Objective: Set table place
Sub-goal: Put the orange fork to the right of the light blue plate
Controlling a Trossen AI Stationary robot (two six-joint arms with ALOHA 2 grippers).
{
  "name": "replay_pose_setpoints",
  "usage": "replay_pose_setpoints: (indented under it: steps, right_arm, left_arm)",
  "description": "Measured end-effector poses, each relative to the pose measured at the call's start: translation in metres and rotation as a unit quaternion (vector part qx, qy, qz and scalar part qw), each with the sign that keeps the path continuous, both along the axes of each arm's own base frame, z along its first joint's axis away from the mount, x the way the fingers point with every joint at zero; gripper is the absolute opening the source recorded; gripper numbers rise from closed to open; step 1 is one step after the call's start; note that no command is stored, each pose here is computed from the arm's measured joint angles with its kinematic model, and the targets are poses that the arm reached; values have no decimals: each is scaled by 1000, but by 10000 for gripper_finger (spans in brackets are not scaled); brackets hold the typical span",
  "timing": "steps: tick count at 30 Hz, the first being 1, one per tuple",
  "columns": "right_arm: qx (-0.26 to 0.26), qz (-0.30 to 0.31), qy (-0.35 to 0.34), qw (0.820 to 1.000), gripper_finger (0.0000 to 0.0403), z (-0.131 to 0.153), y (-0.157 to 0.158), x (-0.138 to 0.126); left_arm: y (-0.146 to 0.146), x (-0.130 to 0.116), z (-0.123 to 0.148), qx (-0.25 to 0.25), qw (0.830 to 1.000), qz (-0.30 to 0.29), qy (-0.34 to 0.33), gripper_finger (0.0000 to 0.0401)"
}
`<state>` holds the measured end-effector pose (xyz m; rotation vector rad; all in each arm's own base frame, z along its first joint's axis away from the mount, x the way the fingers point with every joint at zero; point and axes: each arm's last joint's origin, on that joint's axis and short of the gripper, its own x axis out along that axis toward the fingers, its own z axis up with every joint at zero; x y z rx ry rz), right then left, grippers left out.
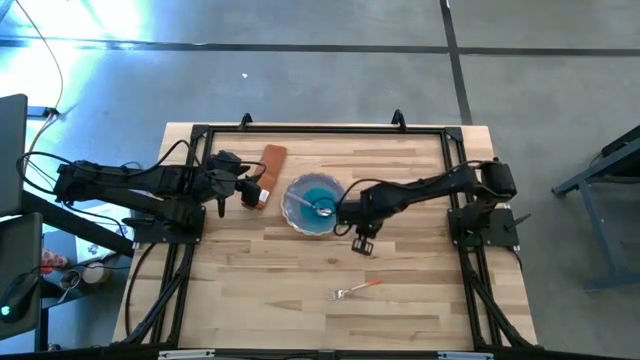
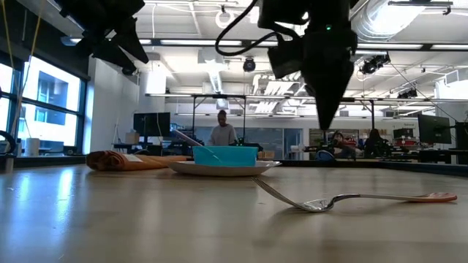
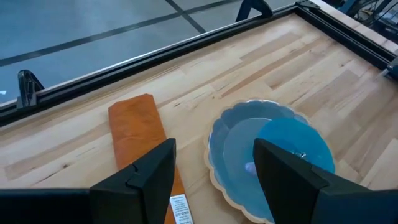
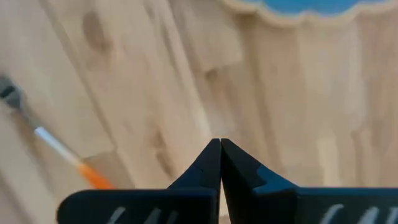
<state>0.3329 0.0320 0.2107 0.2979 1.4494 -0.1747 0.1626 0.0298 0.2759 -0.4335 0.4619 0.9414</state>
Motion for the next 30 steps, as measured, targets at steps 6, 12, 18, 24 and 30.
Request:
replay_pose_setpoints:
  steps: [6, 12, 18, 24, 30]
  right_arm:
    - [71, -3, 23, 997, 0, 0, 29, -5]
    - [105, -14, 22, 994, 0, 1, 51, -7]
    - [131, -31, -10, 991, 1, 3, 66, -2]
    - [135, -27, -21, 990, 25, 3, 68, -1]
    - [107, -27, -35, 993, 95, 3, 68, 0]
  left_arm:
    - [0, 0, 0, 5, 1000, -10, 11, 205]
    - [-1, 0, -1, 3, 999, -31, 22, 205]
    - [-1, 1, -1, 1, 998, -48, 29, 205]
    - [-2, 1, -1, -1, 998, -59, 34, 205]
    - [-2, 1, -1, -9, 997, -68, 33, 205]
